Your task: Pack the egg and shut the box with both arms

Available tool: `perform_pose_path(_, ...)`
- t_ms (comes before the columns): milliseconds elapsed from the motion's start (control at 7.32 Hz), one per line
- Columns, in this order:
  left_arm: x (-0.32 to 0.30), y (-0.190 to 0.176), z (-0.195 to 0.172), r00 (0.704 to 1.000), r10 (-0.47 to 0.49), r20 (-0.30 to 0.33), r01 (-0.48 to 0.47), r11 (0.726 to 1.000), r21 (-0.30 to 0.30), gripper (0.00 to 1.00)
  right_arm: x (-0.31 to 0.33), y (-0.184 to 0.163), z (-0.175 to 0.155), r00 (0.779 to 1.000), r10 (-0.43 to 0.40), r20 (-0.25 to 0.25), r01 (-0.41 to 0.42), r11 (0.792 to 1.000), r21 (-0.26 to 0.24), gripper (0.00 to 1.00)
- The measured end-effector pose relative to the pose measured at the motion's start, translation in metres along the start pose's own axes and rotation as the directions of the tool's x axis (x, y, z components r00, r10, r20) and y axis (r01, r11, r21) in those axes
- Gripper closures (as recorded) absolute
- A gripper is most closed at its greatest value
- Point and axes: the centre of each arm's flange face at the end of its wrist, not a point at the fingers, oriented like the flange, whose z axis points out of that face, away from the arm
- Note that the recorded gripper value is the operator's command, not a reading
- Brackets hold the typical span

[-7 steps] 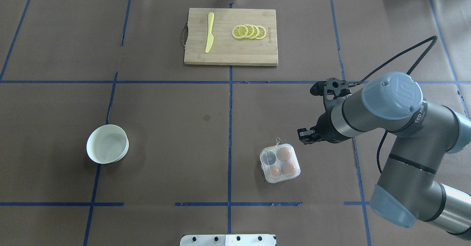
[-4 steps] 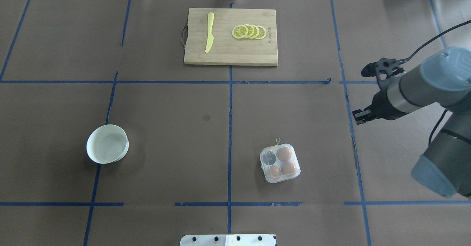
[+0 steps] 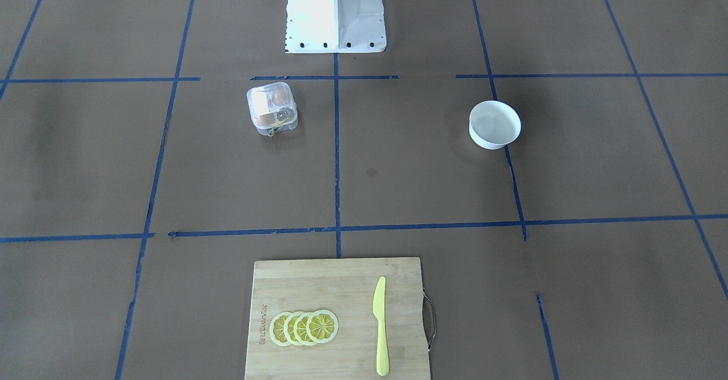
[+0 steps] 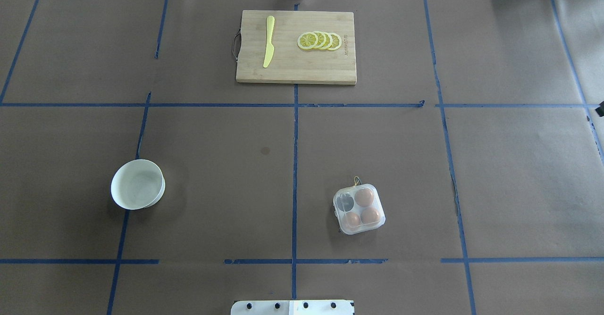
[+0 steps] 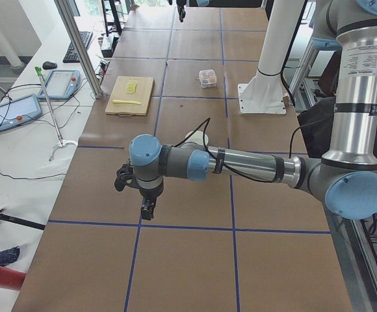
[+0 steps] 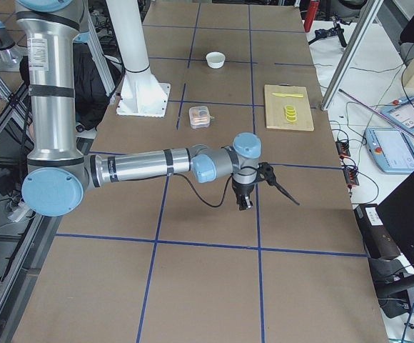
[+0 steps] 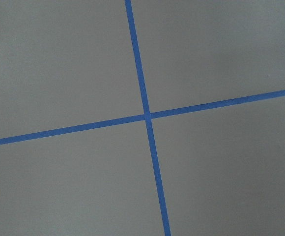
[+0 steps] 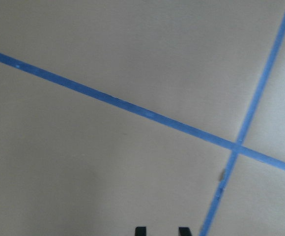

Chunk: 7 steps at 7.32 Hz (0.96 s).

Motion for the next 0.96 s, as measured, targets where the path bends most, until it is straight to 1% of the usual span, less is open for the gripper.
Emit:
perform_pose_path(137, -0.002, 0.001, 0.002, 1.0, -0.005, 0.0, 0.005, 1.0, -0.004, 0.0, 0.033, 0.008, -0.01, 1.0, 0.022, -0.003, -0.022, 1.0, 0.002, 0.0)
perform_pose_path(273, -0.003, 0.002, 0.003, 1.0, -0.008, 0.0, 0.008, 1.0, -0.007, 0.0, 0.048, 0.005, -0.023, 0.998, 0.06, -0.006, -0.06, 0.998, -0.014, 0.0)
perform_pose_path(547, -0.006, 0.006, 0.007, 1.0, -0.016, 0.0, 0.016, 1.0, -0.015, 0.0, 0.06, -0.002, -0.043, 0.99, 0.137, -0.011, -0.138, 0.988, -0.064, 0.0)
perform_pose_path(820, -0.01, 0.011, 0.012, 1.0, -0.025, -0.001, 0.025, 0.999, -0.025, 0.0, 0.072, 0.018, -0.036, 0.978, 0.207, -0.022, -0.208, 0.969, -0.132, 0.0)
perform_pose_path(957, -0.01, 0.011, 0.012, 1.0, -0.026, -0.001, 0.026, 0.999, -0.026, 0.0, 0.075, 0.029, -0.03, 0.974, 0.227, -0.02, -0.228, 0.962, -0.153, 0.0)
